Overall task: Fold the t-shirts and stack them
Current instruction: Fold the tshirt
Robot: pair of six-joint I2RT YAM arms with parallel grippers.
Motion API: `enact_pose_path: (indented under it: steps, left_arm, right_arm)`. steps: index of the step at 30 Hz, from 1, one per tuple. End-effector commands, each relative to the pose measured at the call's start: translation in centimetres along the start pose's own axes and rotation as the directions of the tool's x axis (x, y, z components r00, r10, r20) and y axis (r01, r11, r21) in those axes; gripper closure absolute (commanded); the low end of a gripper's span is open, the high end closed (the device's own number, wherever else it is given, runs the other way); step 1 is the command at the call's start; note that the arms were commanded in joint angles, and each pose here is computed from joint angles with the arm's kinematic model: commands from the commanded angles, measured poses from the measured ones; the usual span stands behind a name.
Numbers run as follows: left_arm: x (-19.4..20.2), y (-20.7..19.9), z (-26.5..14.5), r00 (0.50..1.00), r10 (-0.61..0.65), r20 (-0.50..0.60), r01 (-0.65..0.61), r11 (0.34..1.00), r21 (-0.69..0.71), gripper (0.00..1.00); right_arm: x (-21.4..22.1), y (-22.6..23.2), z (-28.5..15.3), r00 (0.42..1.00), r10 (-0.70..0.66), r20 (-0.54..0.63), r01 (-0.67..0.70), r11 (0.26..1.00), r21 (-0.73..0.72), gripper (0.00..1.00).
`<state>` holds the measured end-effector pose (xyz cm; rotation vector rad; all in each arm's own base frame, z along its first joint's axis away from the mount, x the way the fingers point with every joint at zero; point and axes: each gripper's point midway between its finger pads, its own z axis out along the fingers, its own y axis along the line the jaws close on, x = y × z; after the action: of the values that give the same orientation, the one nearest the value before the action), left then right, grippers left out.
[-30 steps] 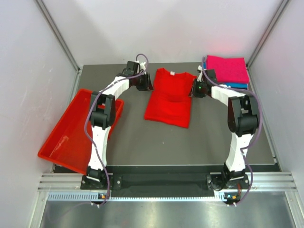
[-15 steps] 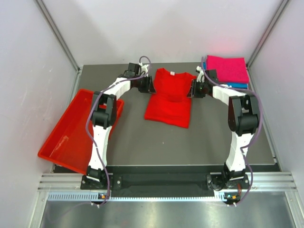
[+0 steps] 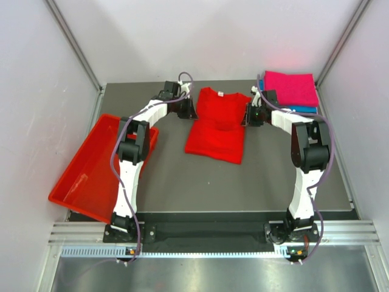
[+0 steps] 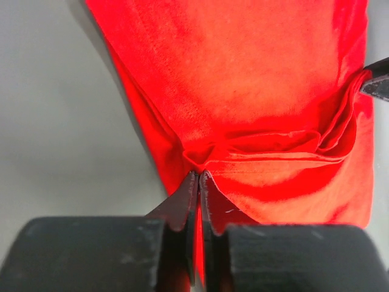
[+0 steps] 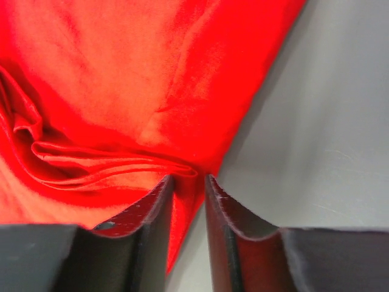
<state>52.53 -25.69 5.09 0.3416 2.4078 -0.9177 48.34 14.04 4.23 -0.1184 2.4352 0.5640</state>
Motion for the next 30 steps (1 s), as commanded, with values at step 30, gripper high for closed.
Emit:
enact_pose_path:
  steps: [30]
  left_arm:
    - [-3.3,0.9,-2.2,0.983,-0.086,0.165,0.096,0.994,-0.054,0.86]
  right_arm:
    - [-4.3,-1.2,-2.2,0.977,0.055,0.205,-0.077,0.992,0.099,0.97]
